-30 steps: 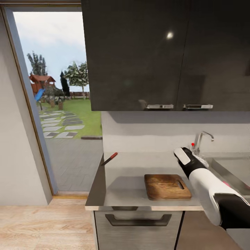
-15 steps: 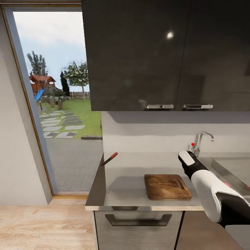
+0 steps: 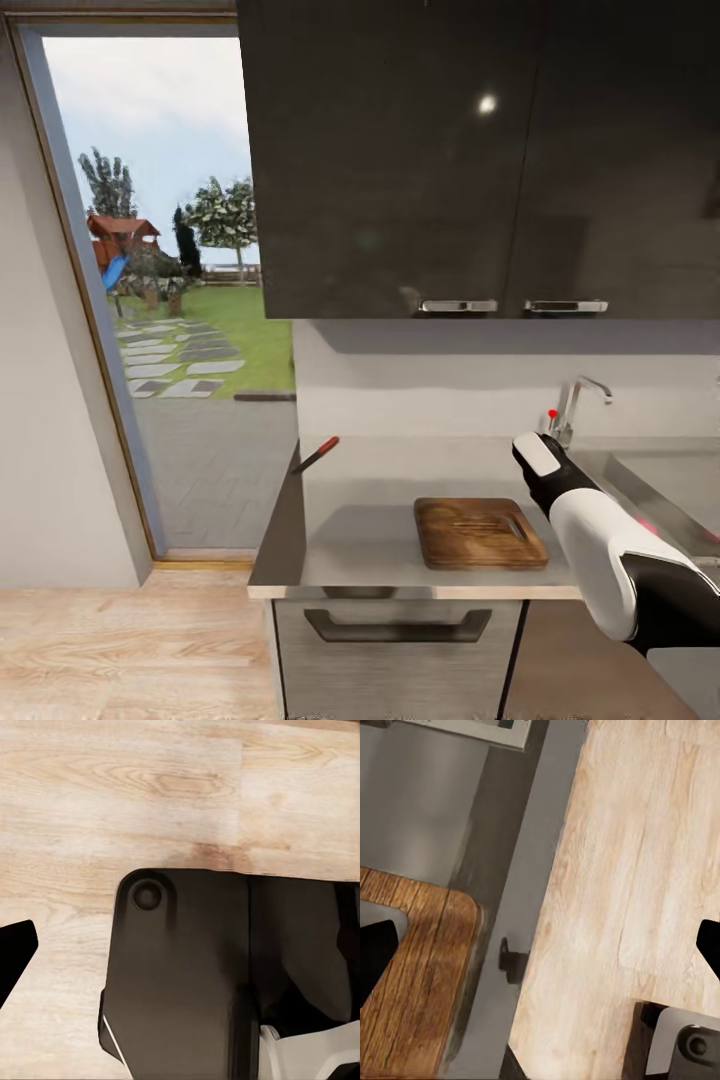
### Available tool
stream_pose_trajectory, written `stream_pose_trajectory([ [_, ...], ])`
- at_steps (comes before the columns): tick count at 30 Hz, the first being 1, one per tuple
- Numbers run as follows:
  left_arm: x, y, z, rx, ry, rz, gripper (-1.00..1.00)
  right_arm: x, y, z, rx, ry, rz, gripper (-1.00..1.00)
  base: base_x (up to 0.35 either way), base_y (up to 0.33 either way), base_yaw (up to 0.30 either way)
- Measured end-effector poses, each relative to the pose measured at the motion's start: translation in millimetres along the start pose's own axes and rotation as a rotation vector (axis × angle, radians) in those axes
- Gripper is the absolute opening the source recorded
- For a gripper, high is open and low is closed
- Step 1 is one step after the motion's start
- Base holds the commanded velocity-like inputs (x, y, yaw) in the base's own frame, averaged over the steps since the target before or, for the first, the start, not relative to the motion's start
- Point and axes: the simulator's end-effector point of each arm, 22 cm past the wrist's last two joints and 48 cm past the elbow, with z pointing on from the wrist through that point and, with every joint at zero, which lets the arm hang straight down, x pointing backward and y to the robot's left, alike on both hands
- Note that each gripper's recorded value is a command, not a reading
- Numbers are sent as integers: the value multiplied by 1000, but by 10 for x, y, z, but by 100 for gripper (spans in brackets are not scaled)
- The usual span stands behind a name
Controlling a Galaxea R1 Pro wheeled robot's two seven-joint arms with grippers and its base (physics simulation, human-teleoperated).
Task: In the kitchen, take the Vidalia onion out of the sink, dice it on the chopping board with the paring knife, put the diced onion into the bowl on the countertop, then place both the paring knife and the chopping board into the sink.
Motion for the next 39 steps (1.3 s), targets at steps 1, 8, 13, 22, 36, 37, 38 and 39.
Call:
stream_pose_trajectory([
  [1,1,0,0,0,0,0,100,-14,46,-46,-16,-7,6,100,-288,0,0],
  [8,2,0,0,0,0,0,100,-217,526,-516,-201,-105,23,100,-321,0,0],
  [13,2,0,0,0,1,0,100,-379,831,-731,-330,-210,-23,100,-337,0,0],
  [22,2,1,0,0,1,0,100,-343,1137,-757,-489,-324,-141,100,-339,0,0],
  [36,-84,-1,44,-1,-16,2,100,-181,1841,-1348,-885,-548,-490,100,-38,4,0],
  [37,-151,-5,85,-1,-27,2,100,-121,1916,-1458,-940,-570,-545,100,247,109,0],
  [38,-224,-11,129,0,-38,2,100,-62,1978,-1554,-990,-583,-588,100,254,121,0],
  [39,-247,-13,143,0,-41,2,100,-43,1995,-1586,-1007,-586,-599,100,263,139,0],
])
